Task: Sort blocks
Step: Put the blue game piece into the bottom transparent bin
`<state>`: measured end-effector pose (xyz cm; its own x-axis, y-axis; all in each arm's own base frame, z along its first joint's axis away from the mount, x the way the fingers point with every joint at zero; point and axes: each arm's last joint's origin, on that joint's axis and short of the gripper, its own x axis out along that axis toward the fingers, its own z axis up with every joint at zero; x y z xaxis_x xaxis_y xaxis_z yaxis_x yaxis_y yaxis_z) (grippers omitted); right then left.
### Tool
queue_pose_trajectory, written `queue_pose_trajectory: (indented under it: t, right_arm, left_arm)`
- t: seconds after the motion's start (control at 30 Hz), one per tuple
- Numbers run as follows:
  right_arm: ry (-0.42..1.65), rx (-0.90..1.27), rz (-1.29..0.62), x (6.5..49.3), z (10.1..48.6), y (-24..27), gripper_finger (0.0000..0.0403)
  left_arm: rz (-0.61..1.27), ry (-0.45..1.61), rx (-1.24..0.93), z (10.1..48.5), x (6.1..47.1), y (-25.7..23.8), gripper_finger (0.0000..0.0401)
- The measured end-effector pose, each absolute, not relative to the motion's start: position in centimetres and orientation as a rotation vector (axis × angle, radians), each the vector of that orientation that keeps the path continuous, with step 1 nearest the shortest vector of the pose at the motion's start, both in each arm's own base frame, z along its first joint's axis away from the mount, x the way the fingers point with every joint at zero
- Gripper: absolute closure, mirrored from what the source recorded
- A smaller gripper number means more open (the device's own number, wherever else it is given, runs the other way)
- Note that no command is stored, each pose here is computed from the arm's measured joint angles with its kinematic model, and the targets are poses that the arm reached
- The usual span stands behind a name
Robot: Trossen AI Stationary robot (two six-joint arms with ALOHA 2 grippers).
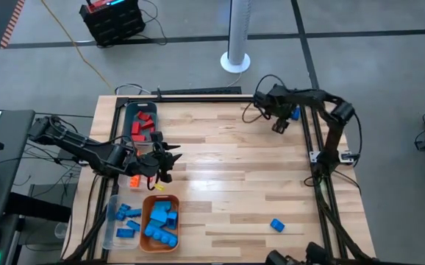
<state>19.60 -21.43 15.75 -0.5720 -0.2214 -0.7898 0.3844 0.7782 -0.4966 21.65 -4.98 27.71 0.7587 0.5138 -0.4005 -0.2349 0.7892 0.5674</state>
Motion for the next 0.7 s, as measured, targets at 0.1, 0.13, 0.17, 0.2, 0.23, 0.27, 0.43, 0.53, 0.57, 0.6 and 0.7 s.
queue_pose_trajectory:
  t: [0.1, 0.13, 0.17, 0.2, 0.23, 0.27, 0.43, 0.53, 0.57, 0.6, 0.7]
  right_arm:
    - [2.171, 0.047, -0.727, 19.6, 14.0, -21.5, 0.0133]
    - [2.228, 0.02, -0.71, 19.4, 13.6, -21.5, 0.0133]
    - [2.288, 0.002, -0.689, 19.2, 13.3, -21.5, 0.0133]
    - [2.344, -0.004, -0.676, 19.0, 13.1, -21.5, 0.0133]
    - [2.382, -0.001, -0.669, 18.7, 13.0, -21.6, 0.0133]
    - [2.404, 0.008, -0.669, 18.5, 12.8, -21.7, 0.0133]
    - [2.396, 0.025, -0.677, 17.7, 12.3, -22.8, 0.0134]
    - [2.393, 0.0, -0.622, 17.5, 12.2, -23.3, 0.014]
    - [2.392, -0.011, -0.6, 17.5, 12.1, -23.4, 0.0143]
    - [2.384, -0.026, -0.584, 17.6, 12.0, -23.5, 0.0146]
    - [2.361, -0.072, -0.542, 18.1, 11.8, -23.6, 0.0156]
  left_arm:
    - [0.428, 0.578, 0.515, 27.7, 21.6, -5.0, 0.0262]
    - [0.429, 0.578, 0.514, 27.7, 21.6, -5.0, 0.0262]
    - [0.429, 0.578, 0.515, 27.7, 21.6, -5.0, 0.0262]
    - [0.429, 0.579, 0.515, 27.7, 21.6, -5.0, 0.0262]
    - [0.429, 0.579, 0.515, 27.7, 21.6, -5.0, 0.0262]
    - [0.429, 0.578, 0.515, 27.7, 21.6, -5.0, 0.0262]
    - [0.43, 0.577, 0.519, 27.7, 21.7, -4.9, 0.0262]
    - [0.431, 0.582, 0.515, 27.7, 21.6, -4.9, 0.0262]
    - [0.431, 0.582, 0.515, 27.7, 21.6, -4.9, 0.0262]
    - [0.431, 0.582, 0.515, 27.7, 21.6, -4.9, 0.0262]
    - [0.431, 0.582, 0.516, 27.7, 21.6, -4.9, 0.0262]
